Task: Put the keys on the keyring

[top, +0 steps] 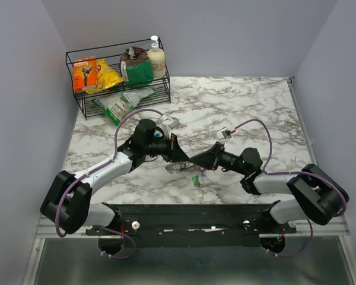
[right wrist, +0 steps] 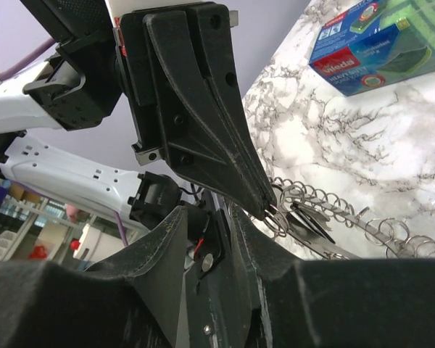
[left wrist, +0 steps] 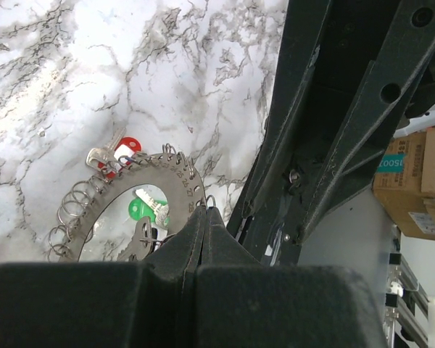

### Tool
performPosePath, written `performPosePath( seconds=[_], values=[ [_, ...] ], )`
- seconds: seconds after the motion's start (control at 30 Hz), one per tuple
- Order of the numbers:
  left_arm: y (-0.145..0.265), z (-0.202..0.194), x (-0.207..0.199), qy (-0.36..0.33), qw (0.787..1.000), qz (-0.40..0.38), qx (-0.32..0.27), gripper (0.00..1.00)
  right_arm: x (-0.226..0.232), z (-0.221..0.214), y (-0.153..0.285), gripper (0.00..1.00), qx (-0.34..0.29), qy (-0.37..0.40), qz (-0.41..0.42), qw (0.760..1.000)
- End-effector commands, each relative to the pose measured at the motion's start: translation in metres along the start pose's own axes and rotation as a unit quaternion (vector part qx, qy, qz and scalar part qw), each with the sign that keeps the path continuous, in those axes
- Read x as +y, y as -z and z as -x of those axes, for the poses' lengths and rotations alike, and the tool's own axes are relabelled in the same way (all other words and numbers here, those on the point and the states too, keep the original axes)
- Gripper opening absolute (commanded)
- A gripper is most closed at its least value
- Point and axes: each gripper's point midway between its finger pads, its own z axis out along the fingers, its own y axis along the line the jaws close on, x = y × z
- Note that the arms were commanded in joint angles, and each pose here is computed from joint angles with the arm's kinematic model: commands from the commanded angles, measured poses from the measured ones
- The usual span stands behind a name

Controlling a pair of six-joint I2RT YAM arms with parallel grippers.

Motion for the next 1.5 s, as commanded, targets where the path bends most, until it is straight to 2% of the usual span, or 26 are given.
performPosePath(
  seconds=[0.0, 0.57, 1.03, 1.17, 1.47],
  values=[
    [-0.001, 0.008, -0.003, 0.0, 1.0, -0.013, -0.006, 0.0, -0.001, -0.003, 0.01, 0.39, -0.005, -0.014, -0.009, 1.0],
    [0.002, 0.02, 0.006, 0.037, 0.998, -0.014, -0.042, 0.0, -0.005, -0.01, 0.011, 0.42, 0.018, -0.103, -0.045, 0.994],
    [0.014, 0.028, 0.009, 0.062, 0.994, -0.02, -0.085, 0.0, -0.016, -0.007, 0.0, 0.45, -0.015, -0.16, -0.016, 0.987],
    [0.016, 0.028, 0.009, 0.063, 0.994, -0.018, -0.09, 0.0, -0.007, -0.001, -0.005, 0.45, -0.027, -0.166, 0.023, 0.985],
    [0.016, 0.027, 0.011, 0.065, 0.994, -0.015, -0.091, 0.0, 0.0, 0.008, -0.006, 0.45, -0.044, -0.132, 0.021, 0.99]
  ],
)
